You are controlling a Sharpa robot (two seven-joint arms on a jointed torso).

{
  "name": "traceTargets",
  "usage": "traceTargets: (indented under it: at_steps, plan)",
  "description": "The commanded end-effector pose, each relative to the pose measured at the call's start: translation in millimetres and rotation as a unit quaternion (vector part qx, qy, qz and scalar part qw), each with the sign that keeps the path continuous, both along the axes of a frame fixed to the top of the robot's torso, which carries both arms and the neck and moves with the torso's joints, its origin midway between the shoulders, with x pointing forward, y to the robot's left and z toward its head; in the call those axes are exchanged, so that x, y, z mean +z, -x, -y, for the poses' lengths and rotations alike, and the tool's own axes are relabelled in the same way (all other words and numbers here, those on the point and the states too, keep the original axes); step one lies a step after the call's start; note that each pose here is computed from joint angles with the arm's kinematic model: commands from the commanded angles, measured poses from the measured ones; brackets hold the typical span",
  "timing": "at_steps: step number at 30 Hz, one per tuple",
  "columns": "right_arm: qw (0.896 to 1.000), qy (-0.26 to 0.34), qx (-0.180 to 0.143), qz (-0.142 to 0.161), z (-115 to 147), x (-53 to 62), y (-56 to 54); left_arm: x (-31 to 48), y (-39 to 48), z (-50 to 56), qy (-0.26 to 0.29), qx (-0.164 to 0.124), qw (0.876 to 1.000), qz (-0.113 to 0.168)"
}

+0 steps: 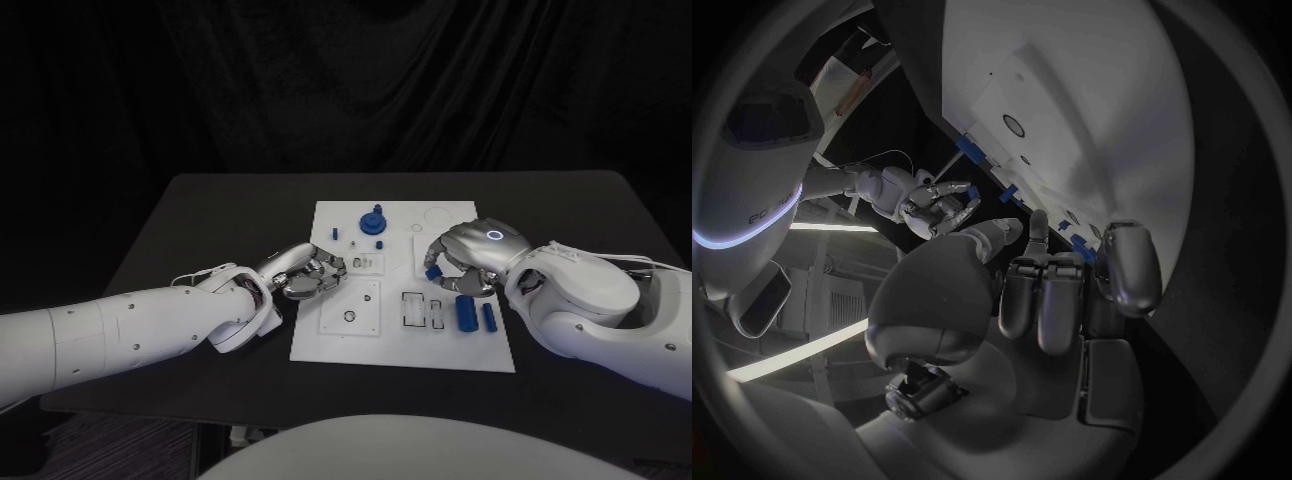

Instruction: Assemble the parts on the task board

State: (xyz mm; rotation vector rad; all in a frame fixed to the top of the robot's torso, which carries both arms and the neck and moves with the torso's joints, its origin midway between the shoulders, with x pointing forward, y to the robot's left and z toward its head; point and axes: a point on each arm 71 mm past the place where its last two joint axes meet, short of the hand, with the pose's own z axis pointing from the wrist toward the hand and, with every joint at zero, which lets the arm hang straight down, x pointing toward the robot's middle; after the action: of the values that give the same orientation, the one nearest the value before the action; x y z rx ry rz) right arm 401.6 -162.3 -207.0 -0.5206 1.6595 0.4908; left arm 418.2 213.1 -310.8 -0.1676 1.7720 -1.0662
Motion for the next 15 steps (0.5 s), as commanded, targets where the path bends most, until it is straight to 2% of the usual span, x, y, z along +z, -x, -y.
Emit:
traceTargets:
  at_steps: [1, 3, 6, 15]
  plan:
    - [0.998, -0.037, 0.027, 0.051, -5, 14.5, 3.6, 2.8, 2.2, 4.7, 0.02, -0.014, 1.0, 0.01]
    - [0.997, -0.042, 0.033, 0.057, -8, 18.3, 4.1, 4.1, 2.3, 6.9, 0.039, -0.014, 0.999, 0.007]
    - [0.997, -0.037, 0.037, 0.055, -14, 18.2, 1.5, 5.3, 2.3, 9.1, 0.056, -0.017, 0.998, 0.007]
    - [0.998, 0.007, 0.047, 0.036, -43, 5.8, -17.5, 5.6, 2.0, 13.2, 0.069, -0.021, 0.997, 0.002]
